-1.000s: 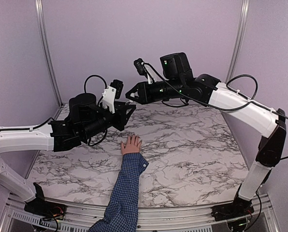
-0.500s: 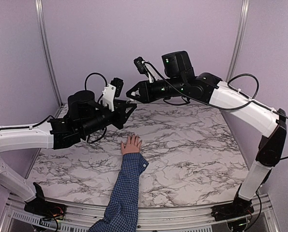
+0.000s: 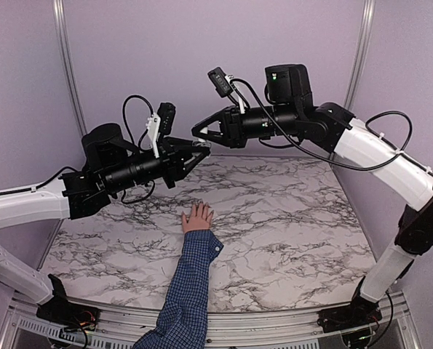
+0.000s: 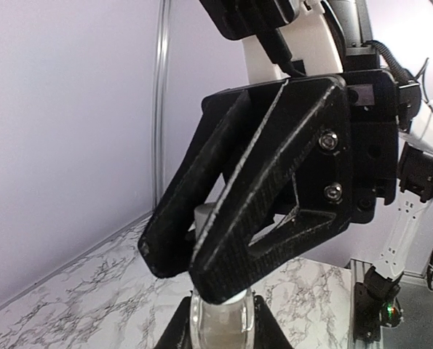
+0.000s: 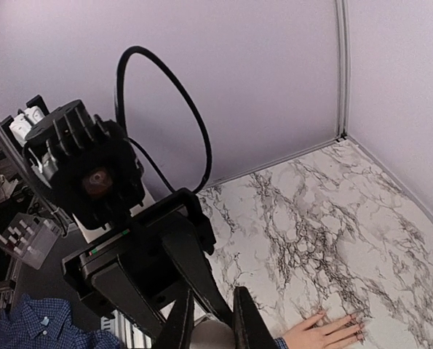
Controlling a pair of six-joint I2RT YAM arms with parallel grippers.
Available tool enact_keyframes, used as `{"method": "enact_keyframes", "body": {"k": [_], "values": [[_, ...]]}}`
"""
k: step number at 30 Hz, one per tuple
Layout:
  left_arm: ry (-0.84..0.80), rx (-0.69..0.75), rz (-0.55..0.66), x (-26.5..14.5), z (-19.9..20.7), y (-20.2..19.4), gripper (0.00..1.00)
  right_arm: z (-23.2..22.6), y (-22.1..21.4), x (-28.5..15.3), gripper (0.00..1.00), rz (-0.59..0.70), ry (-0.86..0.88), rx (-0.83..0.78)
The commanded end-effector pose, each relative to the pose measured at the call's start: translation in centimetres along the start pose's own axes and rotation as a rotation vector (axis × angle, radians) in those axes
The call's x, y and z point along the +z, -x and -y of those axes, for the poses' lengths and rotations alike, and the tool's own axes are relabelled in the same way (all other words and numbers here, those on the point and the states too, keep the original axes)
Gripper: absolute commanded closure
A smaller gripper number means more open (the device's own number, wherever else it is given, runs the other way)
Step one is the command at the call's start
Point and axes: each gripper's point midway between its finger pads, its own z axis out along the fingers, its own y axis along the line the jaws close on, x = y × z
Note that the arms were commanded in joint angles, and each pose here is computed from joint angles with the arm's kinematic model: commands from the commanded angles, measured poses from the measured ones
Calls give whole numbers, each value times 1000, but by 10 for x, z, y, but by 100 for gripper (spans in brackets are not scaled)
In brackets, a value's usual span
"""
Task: Paint the nails
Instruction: Unscrew the nail polish bottle cap from the nail polish bottle.
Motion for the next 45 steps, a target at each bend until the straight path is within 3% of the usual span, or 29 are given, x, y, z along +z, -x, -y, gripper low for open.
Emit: {"method": "enact_keyframes", "body": {"k": [1, 7, 12, 16, 24, 27, 45], "values": [[-267, 21, 98, -5, 49, 40, 100, -53, 9, -3, 100, 33, 245, -97], [-277, 17, 104, -6, 51, 44, 100, -51, 17, -10, 98, 57, 253, -86], [-99, 18, 117, -7, 22, 41, 100, -34, 28, -14, 69, 89, 166, -23], [20, 23, 112, -8, 1, 35, 100, -14, 27, -12, 57, 99, 52, 66], [124, 12, 89, -7, -18, 21, 100, 24, 11, -10, 56, 96, -154, 189], [134, 17, 82, -5, -20, 18, 100, 31, 6, -8, 61, 87, -197, 205], [177, 16, 33, 6, -31, -1, 100, 40, 5, 4, 75, 80, -209, 233]]}}
